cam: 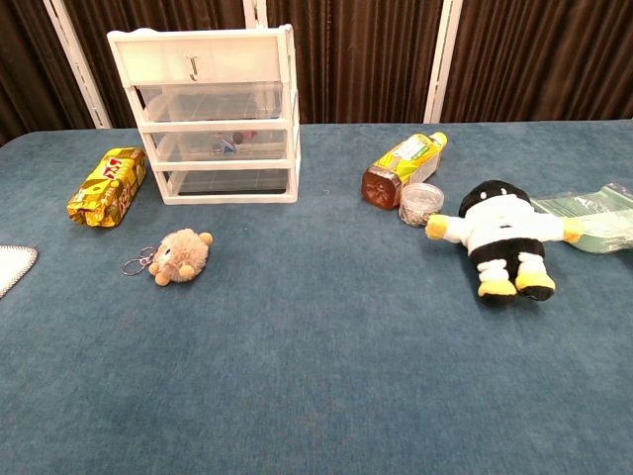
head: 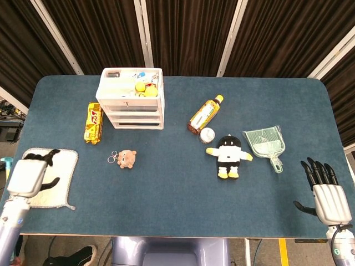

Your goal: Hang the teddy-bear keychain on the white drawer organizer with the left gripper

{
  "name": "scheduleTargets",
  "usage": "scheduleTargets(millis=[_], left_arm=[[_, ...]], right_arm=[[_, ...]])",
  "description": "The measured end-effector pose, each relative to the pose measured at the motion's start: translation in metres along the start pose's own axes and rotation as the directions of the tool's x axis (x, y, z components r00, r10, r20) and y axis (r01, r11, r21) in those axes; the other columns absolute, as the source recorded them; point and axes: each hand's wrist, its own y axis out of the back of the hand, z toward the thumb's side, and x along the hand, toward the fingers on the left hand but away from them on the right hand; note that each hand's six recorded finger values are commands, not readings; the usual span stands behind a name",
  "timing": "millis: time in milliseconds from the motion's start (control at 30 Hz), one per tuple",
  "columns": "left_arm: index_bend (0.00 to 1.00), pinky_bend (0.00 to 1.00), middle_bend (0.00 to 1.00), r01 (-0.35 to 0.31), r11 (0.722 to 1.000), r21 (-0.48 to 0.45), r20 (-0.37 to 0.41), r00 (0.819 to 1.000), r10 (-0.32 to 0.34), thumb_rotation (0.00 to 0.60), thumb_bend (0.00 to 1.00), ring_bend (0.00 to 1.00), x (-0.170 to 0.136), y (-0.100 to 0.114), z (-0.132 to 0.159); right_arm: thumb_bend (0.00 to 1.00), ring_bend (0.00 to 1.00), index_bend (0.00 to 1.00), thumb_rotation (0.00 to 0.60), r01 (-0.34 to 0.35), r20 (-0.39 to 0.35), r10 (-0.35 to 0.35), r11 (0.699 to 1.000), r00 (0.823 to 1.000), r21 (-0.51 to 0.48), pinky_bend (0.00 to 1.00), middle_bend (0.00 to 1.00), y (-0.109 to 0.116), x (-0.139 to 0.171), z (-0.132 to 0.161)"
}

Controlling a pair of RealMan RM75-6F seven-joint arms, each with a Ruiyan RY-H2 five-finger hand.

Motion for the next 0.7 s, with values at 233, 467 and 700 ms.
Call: scheduleTargets(millis=[233, 467, 700], left_arm=[[0.47, 0.7, 0.98, 0.086, 0.995, 0.049, 0.013, 0.996, -0.087, 0.6, 0.31, 0.85, 0.048, -0.03, 0.041], [0.47, 0.71, 0.98, 0.135, 0.987, 0.091, 0.024, 0.99, -0.137, 0.6, 0.35, 0.85, 0.079, -0.05, 0.077], [0.48, 0.71, 0.98, 0.158, 0.98, 0.118, 0.033, 0.986, -0.163, 0.6, 0.36, 0.85, 0.094, -0.062, 0.099]], right_arm=[[0.04, 0.0, 0.01, 0.6, 0.006, 0.006, -0.006, 1.0, 1.0, -0.01, 0.0, 0.0, 0.002, 0.0, -0.003], [0.04, 0.0, 0.01, 0.6, 0.006, 0.014, -0.006, 1.0, 1.0, -0.025, 0.0, 0.0, 0.003, 0.0, -0.005], [0.04, 0.0, 0.01, 0.6, 0.009, 0.016, -0.009, 0.999, 1.0, -0.035, 0.0, 0.0, 0.004, 0.0, -0.005]])
